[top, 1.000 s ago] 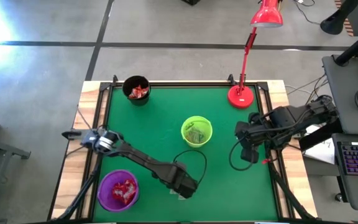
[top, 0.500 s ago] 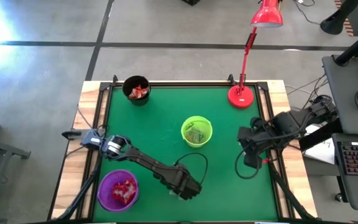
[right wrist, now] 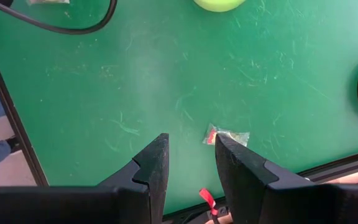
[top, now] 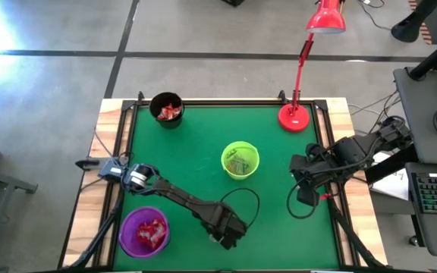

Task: Sort candy
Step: Put the red gummy into the green bucket

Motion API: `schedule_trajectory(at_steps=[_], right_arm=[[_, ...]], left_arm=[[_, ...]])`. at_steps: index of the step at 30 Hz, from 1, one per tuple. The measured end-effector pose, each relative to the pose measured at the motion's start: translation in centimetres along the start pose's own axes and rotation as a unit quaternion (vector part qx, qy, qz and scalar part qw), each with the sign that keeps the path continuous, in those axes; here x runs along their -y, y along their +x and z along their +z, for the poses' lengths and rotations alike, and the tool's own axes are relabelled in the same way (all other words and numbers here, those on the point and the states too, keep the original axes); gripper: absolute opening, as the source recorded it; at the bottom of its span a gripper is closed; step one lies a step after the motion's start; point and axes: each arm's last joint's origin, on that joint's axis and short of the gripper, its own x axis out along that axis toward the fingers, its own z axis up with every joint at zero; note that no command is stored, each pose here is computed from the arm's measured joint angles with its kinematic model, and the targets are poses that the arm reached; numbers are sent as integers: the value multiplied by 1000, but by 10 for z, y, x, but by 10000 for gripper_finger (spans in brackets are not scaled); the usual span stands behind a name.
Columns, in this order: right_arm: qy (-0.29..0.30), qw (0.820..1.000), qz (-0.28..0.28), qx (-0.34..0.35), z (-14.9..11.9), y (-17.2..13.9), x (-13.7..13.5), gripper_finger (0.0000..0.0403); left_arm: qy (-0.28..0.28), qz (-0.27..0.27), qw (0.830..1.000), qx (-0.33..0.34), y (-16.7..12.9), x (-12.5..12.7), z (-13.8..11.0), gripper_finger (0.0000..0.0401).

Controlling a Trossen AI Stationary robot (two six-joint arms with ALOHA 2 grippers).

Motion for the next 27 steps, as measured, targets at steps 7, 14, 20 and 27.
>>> schedule_trajectory(at_steps=[7,14,20,27], right_arm=[[1,1000,1,1,0,0,0,121],[0,1000,0,1,0,0,0,121],[-7,1000,-1,2,0,0,0,121],[-8,1000,-10,11,1,0,1,121]], left_arm=[[6,1,1000,4,7,-2,0,8],[44,3,999,7,0,0,0,2],[87,25,996,8,-19,3,-1,0],[123,53,991,-9,-49,0,-6,0]])
